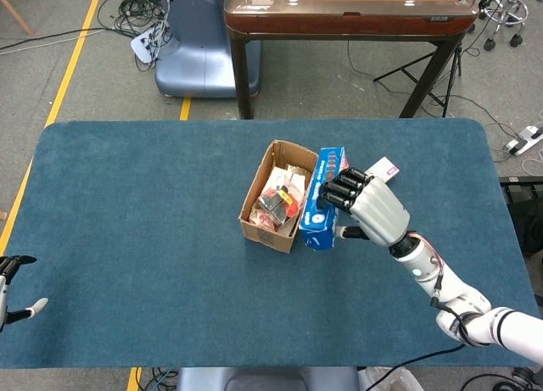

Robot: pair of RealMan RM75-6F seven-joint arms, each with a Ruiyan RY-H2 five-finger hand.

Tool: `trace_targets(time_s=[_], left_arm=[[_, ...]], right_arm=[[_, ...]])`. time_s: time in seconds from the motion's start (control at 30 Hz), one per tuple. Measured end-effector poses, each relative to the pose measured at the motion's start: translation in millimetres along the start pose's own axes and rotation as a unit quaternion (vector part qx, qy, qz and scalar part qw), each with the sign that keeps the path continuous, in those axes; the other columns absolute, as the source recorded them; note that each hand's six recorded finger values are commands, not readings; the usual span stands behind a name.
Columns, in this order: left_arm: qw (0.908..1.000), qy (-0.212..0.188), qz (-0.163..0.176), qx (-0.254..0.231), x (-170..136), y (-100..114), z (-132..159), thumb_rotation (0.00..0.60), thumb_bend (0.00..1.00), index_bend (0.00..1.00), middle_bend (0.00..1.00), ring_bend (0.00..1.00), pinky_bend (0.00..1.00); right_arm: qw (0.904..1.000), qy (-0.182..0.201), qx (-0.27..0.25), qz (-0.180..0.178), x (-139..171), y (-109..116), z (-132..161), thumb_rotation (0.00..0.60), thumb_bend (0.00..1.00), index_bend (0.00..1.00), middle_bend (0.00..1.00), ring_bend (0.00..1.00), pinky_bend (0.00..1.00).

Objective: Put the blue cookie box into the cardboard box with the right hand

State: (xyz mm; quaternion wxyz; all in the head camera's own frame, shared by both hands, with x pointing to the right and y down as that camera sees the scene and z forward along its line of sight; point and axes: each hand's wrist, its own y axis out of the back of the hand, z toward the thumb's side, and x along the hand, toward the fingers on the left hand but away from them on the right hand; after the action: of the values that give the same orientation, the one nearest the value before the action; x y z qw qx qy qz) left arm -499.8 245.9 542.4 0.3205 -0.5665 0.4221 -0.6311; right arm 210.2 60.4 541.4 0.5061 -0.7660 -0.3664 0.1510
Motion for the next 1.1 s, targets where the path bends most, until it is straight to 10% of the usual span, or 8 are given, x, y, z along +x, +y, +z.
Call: trace_targets(time_s=[0.27,0.63,1.1], left_arm=[[1.0000,0.000,-0.002,-0.002,0.3,-0.5,-0.3,0.600,0.02,0.32,0.33,0.23,0.36],[1.0000,0.002,0.000,-0.007,-0.5,3.2,-2.6,0.600,0.02,0.32,0.33,0.23,0.36],[0.9998,0.002,0.011,-0.015,-4.3,12.4,-3.9,0.600,0.02,0.32,0.33,0.23,0.36]], right_arm=[[0.9825,-0.074,-0.160,-0.061,-22.0,-2.5,-24.8,0.600,0.08,0.70,0.70,0.58,0.45],[0.9083,-0.173,-0.367,-0.101,-52.1,-50.3,-50.8,0.600,0.08,0.70,0.70,0.58,0.45],[0.8875,-0.209,-0.400,-0.092,-58.7,-84.3,-61.6,0.600,0.07,0.70,0.70,0.58,0.45]])
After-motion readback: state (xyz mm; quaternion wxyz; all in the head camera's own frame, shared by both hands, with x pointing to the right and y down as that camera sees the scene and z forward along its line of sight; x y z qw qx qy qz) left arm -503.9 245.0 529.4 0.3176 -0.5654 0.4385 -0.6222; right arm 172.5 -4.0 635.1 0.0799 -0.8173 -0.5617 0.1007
